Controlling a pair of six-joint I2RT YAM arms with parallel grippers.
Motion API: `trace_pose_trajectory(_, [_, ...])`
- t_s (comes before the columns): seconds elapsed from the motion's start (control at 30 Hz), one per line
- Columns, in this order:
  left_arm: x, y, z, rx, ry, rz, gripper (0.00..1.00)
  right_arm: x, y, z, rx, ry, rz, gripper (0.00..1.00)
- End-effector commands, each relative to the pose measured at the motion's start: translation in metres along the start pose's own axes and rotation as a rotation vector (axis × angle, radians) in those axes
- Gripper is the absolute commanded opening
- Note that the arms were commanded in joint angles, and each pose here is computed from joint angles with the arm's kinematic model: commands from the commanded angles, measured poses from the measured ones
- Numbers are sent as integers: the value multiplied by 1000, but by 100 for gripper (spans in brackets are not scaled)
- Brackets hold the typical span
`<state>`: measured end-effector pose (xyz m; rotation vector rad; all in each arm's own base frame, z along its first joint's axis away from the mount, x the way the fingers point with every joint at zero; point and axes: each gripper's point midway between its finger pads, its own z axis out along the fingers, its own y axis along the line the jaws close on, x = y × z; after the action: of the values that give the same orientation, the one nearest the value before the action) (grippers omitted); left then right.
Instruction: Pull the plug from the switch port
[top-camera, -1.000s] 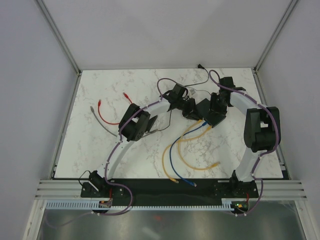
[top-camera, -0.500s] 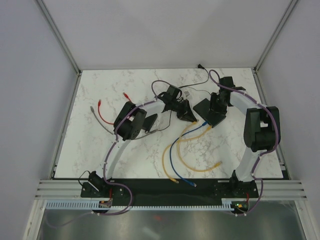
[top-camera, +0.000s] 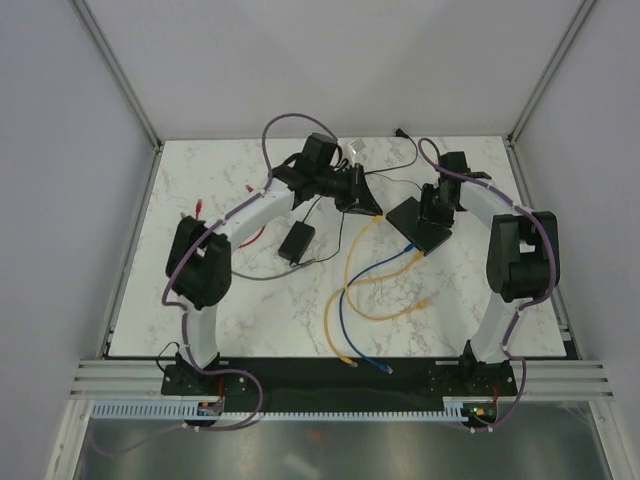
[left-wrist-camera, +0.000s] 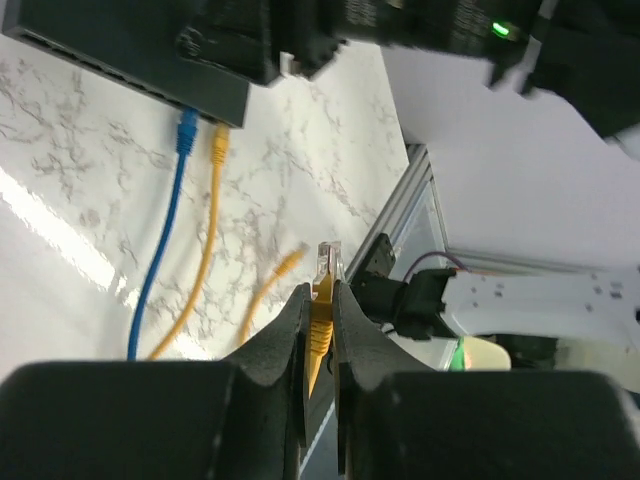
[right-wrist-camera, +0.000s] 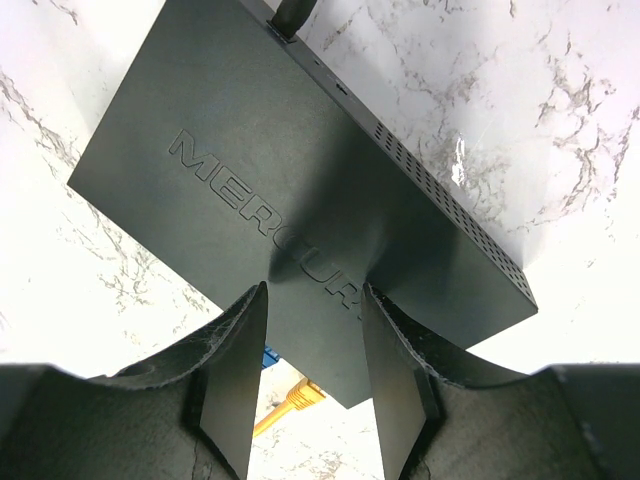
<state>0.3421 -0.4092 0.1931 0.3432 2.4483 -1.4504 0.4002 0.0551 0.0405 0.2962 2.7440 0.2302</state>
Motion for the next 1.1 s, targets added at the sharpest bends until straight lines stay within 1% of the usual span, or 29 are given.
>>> trace_pose_trajectory(0.0, [11, -18, -44, -41, -35, 128, 2, 43, -23, 30, 71, 144, -3, 51])
trace_pose_trajectory(0.03, [10, -32, -61, -35, -61, 149, 2, 43, -22, 30, 72, 143, -5, 52])
trace_pose_trajectory(0.13, [9, -42, -86, -63, -88, 194, 2, 46, -23, 30, 72, 151, -3, 52])
trace_pose_trajectory(0.17, [7, -51, -98, -60, -108, 214, 2, 46, -22, 30, 68, 151, -2, 52])
trace_pose_trajectory(0.27, [-6, -72, -129, -51, -173, 250, 2, 50, -22, 31, 70, 159, -9, 52])
trace_pose_trajectory(0.37, [-23, -83, -156, -42, -244, 249, 2, 50, -20, 31, 71, 158, -15, 52])
trace_pose_trajectory(0.47, [-44, -95, -189, -15, -323, 217, 2, 49, -18, 30, 70, 154, -22, 52])
trace_pose_trajectory(0.5, [-54, -90, -202, -19, -352, 199, 2, 50, -17, 30, 69, 154, -26, 52])
trace_pose_trajectory(0.57, [-64, -97, -219, -1, -390, 185, 2, 50, -16, 29, 69, 156, -28, 52])
trace_pose_trajectory(0.7, [-87, -77, -260, -53, -509, 89, 2, 51, -14, 29, 68, 155, -35, 52])
trace_pose_trajectory(0.73, [-88, -76, -270, -73, -542, 89, 2, 51, -13, 28, 68, 155, -38, 52])
trace_pose_trajectory(0.83, [-93, -58, -285, -127, -596, 53, 2, 51, -12, 28, 67, 154, -44, 52])
trace_pose_trajectory(0.9, [-94, -45, -293, -166, -623, 30, 2, 51, -11, 26, 67, 153, -47, 52])
trace_pose_trajectory(0.97, [-93, -28, -295, -197, -624, -9, 2, 52, -11, 23, 72, 150, -53, 53])
trace_pose_trajectory(1.07, [-91, 3, -306, -272, -640, -93, 2, 53, -11, 19, 79, 148, -59, 53])
